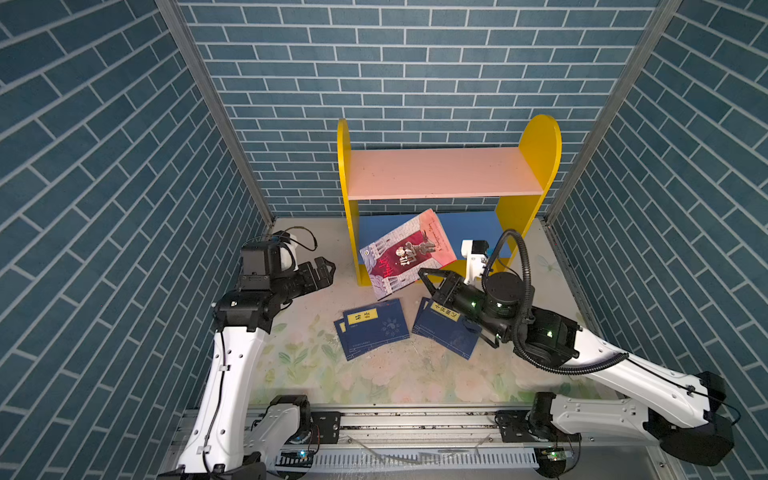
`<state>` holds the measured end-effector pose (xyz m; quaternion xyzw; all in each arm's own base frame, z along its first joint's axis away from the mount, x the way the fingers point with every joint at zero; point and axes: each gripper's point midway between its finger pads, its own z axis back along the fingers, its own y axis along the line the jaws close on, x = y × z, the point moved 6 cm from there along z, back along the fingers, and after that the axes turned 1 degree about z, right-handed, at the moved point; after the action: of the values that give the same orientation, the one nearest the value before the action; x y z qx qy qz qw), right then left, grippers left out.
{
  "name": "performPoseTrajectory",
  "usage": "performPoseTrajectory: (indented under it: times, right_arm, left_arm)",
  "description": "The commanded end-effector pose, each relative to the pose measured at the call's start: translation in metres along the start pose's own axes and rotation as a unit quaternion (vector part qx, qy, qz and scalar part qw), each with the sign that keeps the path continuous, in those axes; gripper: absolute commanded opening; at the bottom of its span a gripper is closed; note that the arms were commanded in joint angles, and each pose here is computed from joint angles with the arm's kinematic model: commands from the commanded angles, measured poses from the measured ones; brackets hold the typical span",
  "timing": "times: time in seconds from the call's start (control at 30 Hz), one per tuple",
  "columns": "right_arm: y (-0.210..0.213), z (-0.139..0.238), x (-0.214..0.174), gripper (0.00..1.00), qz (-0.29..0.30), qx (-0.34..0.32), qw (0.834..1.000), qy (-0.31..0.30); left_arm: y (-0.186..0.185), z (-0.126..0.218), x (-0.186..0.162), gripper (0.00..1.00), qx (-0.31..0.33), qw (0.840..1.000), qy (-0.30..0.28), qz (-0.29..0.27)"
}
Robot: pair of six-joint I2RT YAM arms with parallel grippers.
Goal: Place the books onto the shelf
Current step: 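Lift the Hamlet book with the right gripper toward the pink shelf, then lower the Hamlet book flat onto the pink upper shelf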
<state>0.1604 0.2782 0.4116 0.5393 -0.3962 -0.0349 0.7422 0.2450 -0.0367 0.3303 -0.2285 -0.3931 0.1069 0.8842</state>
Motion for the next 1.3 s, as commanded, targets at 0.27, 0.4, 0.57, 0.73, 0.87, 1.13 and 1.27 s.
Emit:
performPoseTrajectory:
  times: [0.27, 0.4, 0.57, 0.73, 0.87, 1.13, 1.27]
  right_arm:
    - [0.051, -0.037, 0.059, 0.0, 0.05, 0.051, 0.997, -0.031]
    - [0.053, -0.048, 0.081, 0.0, 0.05, 0.039, 0.995, -0.072]
    - [0.056, -0.07, 0.105, 0.0, 0.034, 0.043, 0.993, -0.101]
    - [0.055, -0.089, 0.123, 0.0, 0.016, 0.041, 0.99, -0.134]
    - [0.053, -0.105, 0.134, 0.0, 0.004, 0.035, 0.989, -0.146]
    - [0.037, -0.141, 0.138, 0.0, -0.038, 0.017, 0.986, -0.159]
    - [0.031, -0.158, 0.138, 0.0, -0.054, 0.016, 0.988, -0.145]
  left_arm:
    - [-0.026, 0.028, 0.03, 1.0, -0.044, 0.997, -0.055, -0.03]
    - [-0.033, 0.03, 0.035, 1.0, -0.063, 0.995, -0.062, -0.035]
    - [-0.038, 0.027, 0.041, 1.0, -0.078, 0.995, -0.055, -0.037]
    - [-0.043, 0.025, 0.045, 1.0, -0.09, 0.994, -0.044, -0.036]
    - [-0.048, 0.026, 0.049, 1.0, -0.106, 0.993, -0.042, -0.038]
    - [-0.057, 0.02, 0.055, 1.0, -0.14, 0.989, -0.026, -0.027]
    - [-0.056, 0.018, 0.054, 1.0, -0.143, 0.989, -0.023, -0.028]
